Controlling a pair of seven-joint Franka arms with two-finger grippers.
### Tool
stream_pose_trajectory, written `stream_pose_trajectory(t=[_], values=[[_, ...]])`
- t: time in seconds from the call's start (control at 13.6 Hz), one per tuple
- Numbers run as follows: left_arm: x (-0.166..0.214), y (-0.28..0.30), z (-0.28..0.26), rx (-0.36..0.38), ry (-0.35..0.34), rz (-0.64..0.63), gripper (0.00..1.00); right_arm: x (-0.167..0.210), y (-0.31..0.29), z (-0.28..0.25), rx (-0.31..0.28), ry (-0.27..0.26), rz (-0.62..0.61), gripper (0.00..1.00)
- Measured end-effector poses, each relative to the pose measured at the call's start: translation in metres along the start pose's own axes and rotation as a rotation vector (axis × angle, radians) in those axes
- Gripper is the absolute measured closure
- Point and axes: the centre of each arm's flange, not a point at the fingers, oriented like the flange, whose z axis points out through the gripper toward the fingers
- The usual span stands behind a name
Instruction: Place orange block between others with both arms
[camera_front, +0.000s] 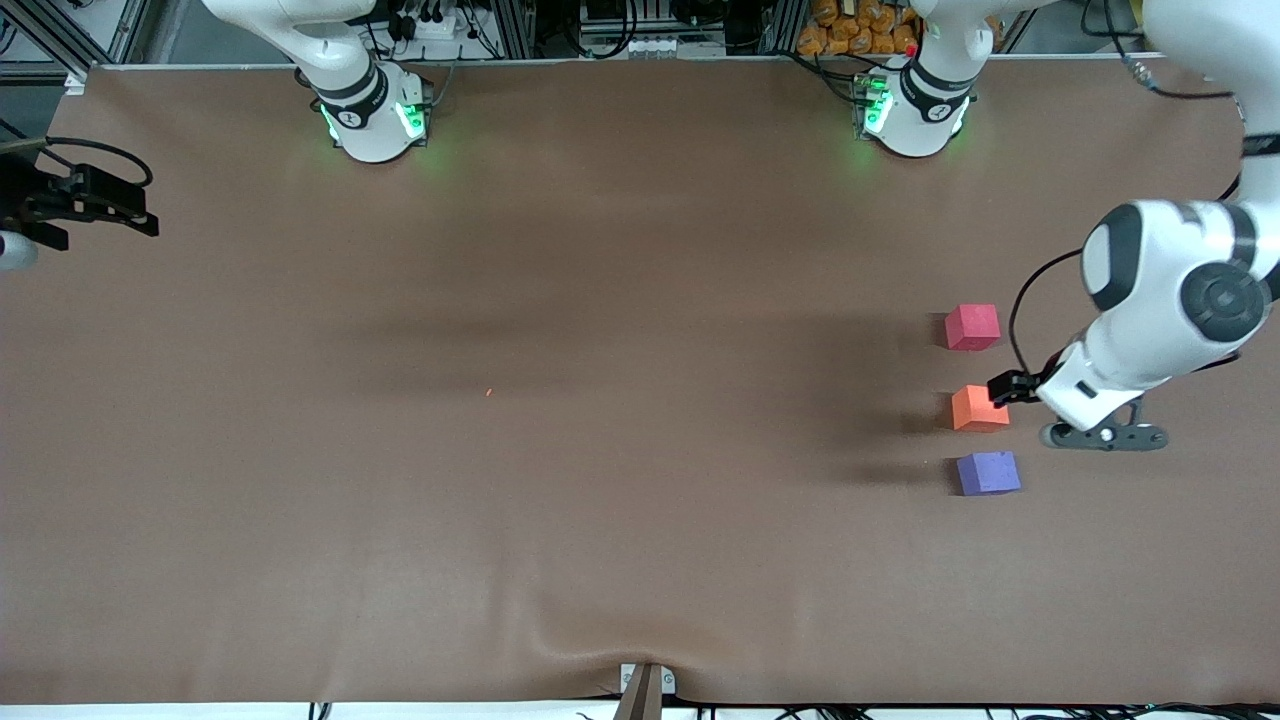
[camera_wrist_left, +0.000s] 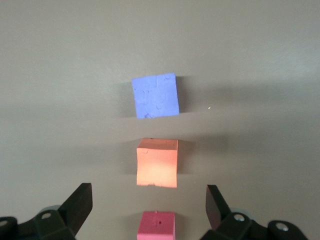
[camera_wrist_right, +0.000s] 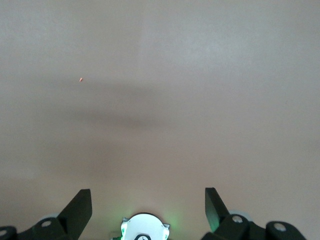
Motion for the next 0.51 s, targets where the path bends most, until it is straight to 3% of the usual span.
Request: stream_pose_trajectory(t=[0.22,0.51], values=[[0.003,-0.002,-0.061,0.015,0.010,-0.006,0.00,-0.006,0.001,-0.011,-0.001,0.007,0.004,0.00],[0.011,0.000,-0.125,0.018,0.034,-0.008,0.00,-0.017,0.001,-0.005,0.015,-0.078,0.006,0.00]])
